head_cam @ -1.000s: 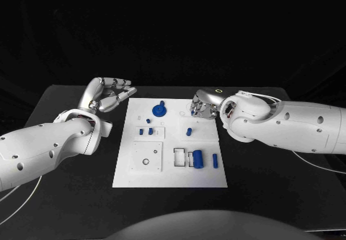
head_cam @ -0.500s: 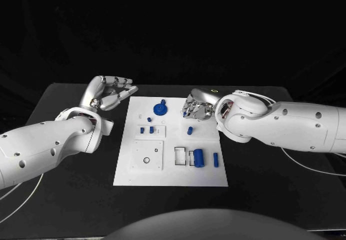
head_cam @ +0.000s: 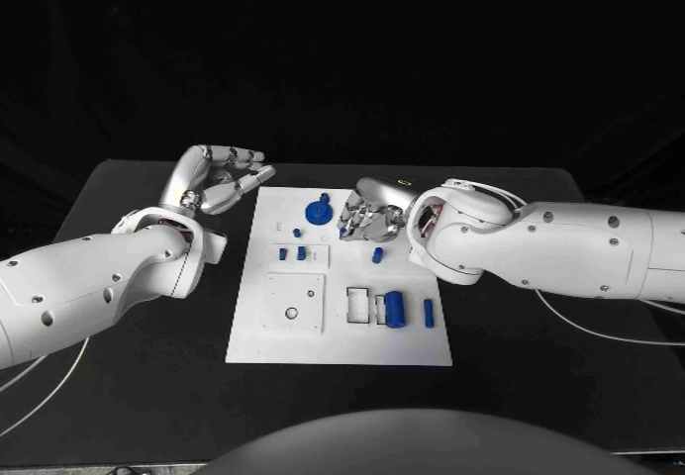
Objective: Assemble the parts on the task board
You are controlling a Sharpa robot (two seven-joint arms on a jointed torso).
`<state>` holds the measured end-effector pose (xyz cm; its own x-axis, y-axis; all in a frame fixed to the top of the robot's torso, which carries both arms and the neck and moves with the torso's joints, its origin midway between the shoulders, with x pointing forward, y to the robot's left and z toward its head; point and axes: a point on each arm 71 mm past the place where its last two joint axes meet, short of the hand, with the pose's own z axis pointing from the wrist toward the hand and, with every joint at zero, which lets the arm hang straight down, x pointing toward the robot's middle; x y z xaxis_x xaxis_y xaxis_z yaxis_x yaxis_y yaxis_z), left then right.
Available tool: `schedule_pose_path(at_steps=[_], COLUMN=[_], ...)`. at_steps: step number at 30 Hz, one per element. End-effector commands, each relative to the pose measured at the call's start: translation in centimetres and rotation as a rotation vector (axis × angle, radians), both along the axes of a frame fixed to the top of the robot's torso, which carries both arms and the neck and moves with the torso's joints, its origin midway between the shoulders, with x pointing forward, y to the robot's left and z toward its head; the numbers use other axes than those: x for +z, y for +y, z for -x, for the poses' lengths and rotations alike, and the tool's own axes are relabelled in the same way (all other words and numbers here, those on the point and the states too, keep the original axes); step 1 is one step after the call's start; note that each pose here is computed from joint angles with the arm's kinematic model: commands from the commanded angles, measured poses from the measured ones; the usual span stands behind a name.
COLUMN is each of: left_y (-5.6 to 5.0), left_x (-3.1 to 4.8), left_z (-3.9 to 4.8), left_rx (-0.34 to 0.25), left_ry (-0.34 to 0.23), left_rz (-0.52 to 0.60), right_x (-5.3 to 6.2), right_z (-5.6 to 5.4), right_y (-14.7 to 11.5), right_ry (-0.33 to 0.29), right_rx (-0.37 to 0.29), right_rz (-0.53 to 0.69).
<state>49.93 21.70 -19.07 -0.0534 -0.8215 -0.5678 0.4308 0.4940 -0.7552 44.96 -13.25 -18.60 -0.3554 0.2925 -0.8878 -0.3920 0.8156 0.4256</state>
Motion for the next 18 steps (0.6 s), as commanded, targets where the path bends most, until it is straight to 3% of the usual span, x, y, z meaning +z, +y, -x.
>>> schedule_pose_path(at_steps=[1, 18], left_y=[-0.3, -0.1], left_x=[0.01, 0.02], left_z=[0.07, 0.12], left_rx=[-0.020, -0.017], left_ry=[0.001, 0.001], left_rz=[0.001, 0.000], right_x=[-0.3, -1.8], right_z=[0.2, 1.4], right_y=[0.7, 2.8], right_ry=[0.029, 0.069], right_rx=[0.038, 0.115], right_rz=[-0.009, 0.005])
